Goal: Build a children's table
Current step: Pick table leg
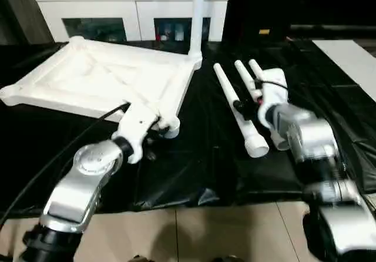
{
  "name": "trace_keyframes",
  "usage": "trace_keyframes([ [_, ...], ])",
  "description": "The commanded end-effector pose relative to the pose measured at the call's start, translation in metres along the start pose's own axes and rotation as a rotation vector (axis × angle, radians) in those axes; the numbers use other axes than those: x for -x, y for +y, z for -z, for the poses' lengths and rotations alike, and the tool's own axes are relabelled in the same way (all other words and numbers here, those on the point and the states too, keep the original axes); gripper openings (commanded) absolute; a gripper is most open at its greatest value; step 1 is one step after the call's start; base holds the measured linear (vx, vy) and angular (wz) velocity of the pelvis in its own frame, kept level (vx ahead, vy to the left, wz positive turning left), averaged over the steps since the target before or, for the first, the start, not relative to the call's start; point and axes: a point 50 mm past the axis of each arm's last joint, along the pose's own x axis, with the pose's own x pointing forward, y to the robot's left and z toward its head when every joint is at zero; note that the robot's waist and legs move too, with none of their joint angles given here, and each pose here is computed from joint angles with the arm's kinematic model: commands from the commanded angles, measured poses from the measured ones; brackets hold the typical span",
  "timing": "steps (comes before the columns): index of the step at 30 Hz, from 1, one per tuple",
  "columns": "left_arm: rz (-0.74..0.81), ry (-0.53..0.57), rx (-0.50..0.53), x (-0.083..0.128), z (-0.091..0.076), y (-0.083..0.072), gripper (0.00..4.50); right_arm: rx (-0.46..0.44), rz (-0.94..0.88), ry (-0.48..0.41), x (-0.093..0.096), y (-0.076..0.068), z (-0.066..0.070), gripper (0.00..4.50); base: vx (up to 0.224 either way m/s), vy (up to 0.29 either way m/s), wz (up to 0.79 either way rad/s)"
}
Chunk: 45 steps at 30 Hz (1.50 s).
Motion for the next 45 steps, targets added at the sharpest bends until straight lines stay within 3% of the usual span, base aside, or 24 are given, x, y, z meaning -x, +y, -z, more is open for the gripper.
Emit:
trace_keyframes([
  [1, 0.031, -0.003, -0.017, -0.001, -0.007, -0.001, 1.62, -0.018, -0.051, 0.067, -0.004, 0.002, 0.005, 4.42, 0.0, 0.0, 0.0],
  [7, 0.064, 0.024, -0.023, 0.001, -0.011, 0.0, 1.62, 0.007, -0.035, 0.166, -0.011, 0.0, 0.012, 4.42, 0.0, 0.0, 0.0],
  [11, 0.146, 0.041, -0.023, 0.008, -0.012, -0.008, 1.62, 0.049, 0.026, 0.239, -0.013, -0.004, 0.015, 4.42, 0.0, 0.0, 0.0],
  [17, 0.206, 0.064, -0.049, 0.013, -0.012, -0.014, 1.62, 0.084, 0.056, 0.266, -0.014, -0.008, 0.013, 4.42, 0.0, 0.0, 0.0],
  [25, 0.204, 0.069, -0.063, 0.013, -0.014, -0.011, 1.62, 0.064, 0.072, 0.329, -0.014, -0.015, 0.028, 4.25, 0.0, 0.0, 0.0],
  [26, 0.205, 0.069, -0.064, 0.013, -0.015, -0.011, 1.62, 0.061, 0.073, 0.331, -0.014, -0.015, 0.029, 3.96, 0.0, 0.0, 0.0],
  [39, 0.202, 0.06, -0.058, 0.015, -0.017, -0.011, 1.62, 0.021, 0.067, 0.335, -0.015, -0.016, 0.034, 2.95, 0.0, 0.0, 0.0],
  [45, 0.199, 0.061, -0.061, 0.014, -0.017, -0.011, 1.62, -0.013, 0.085, 0.322, -0.015, -0.019, 0.036, 2.22, 0.0, 0.0, 0.0],
])
